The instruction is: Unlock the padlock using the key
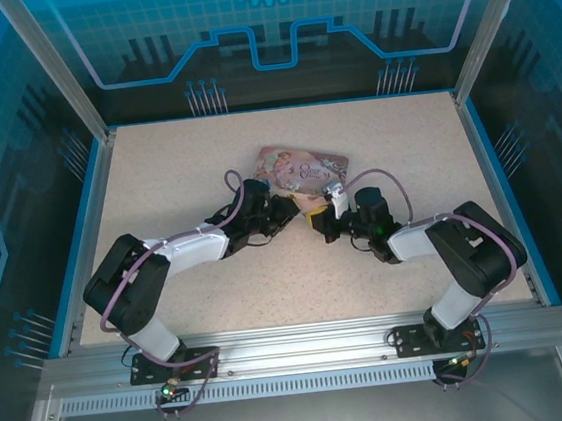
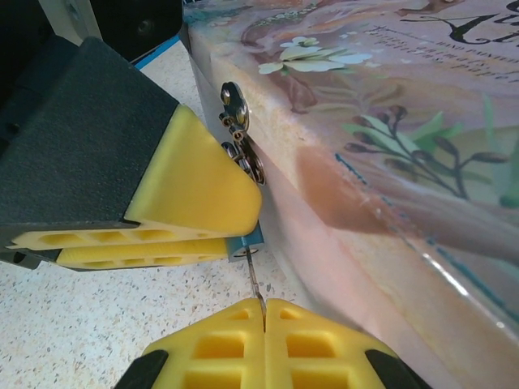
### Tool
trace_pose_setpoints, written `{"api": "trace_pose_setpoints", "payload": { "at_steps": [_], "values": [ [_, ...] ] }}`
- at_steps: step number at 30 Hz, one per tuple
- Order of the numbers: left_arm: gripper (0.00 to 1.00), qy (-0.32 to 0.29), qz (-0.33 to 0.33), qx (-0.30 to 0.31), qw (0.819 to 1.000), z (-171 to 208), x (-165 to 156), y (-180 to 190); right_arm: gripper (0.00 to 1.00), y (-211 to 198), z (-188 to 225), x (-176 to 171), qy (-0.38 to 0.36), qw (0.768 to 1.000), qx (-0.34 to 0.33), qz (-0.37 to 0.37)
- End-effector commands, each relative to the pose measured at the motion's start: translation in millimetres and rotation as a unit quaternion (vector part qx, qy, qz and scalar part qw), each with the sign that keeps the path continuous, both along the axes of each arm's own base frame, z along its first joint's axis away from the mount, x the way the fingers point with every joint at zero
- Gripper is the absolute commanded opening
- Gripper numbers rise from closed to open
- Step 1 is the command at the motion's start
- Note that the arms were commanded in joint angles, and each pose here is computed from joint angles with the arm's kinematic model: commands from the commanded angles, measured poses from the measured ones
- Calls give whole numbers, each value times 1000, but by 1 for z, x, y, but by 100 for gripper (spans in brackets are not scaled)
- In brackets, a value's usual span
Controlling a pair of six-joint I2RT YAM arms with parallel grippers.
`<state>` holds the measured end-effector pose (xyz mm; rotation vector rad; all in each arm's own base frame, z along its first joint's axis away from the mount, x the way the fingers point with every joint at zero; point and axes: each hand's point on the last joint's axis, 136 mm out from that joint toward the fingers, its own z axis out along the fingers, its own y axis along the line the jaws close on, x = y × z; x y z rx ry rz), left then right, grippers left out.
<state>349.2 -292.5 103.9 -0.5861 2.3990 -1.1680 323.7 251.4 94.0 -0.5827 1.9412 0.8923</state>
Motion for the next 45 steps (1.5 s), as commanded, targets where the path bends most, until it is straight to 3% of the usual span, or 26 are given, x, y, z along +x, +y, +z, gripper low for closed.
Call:
{"api": "trace_pose_setpoints", "payload": {
  "at_steps": [1, 23, 45],
  "values": [
    [9, -1, -51, -24, 998, 10, -14, -19, 0, 11, 12, 11, -31, 1000, 0, 6],
    [8, 3, -37, -38, 999, 31, -18, -14, 0, 3, 7, -2, -56, 998, -42, 5],
    [7, 18, -22, -39, 999, 25, -20, -9, 0, -6, 12, -20, -59, 998, -25, 2]
  ]
}}
